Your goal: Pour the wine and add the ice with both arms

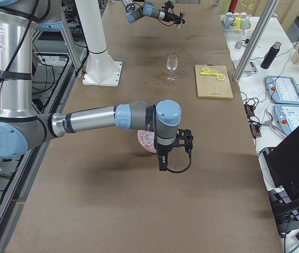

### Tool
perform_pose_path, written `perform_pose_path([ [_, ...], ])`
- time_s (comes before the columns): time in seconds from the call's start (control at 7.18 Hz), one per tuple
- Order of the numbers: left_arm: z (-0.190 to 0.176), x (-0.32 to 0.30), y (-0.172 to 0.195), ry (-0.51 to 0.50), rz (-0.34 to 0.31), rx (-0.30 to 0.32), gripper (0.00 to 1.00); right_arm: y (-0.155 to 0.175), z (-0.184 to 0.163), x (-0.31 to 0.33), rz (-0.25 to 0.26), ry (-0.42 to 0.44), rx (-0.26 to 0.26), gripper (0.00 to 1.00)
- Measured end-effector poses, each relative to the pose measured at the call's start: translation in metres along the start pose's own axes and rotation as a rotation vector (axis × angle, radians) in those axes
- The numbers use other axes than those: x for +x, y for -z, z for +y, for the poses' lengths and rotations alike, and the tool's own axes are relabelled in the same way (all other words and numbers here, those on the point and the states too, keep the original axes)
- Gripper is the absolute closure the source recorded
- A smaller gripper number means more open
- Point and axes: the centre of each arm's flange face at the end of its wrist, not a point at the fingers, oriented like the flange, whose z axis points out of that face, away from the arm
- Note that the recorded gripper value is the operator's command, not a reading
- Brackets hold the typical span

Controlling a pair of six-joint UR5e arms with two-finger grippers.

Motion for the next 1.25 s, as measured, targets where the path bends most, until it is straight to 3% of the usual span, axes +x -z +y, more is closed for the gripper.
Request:
perform_pose_path([
  [0.28, -0.021, 0.042, 0.031, -0.041, 0.095, -0.006, 1.00, -0.002, 0.001, 0.001, -0.003, -0.008, -0.004, 0.00],
  [0.56, -0.017, 0.126, 0.081, -0.059, 0.254, -0.063, 1.00, -0.003, 0.001, 0.002, -0.011, -0.014, -0.007, 0.00],
  [0.98, -0.007, 0.211, 0.139, -0.225, 0.473, -0.228, 1.00, -0.003, 0.001, 0.000, -0.022, -0.014, -0.005, 0.00],
  [1.25, -0.015, 0.256, 0.161, -0.324, 0.512, -0.355, 1.00, -0.003, 0.001, 0.000, -0.025, -0.014, -0.005, 0.00],
])
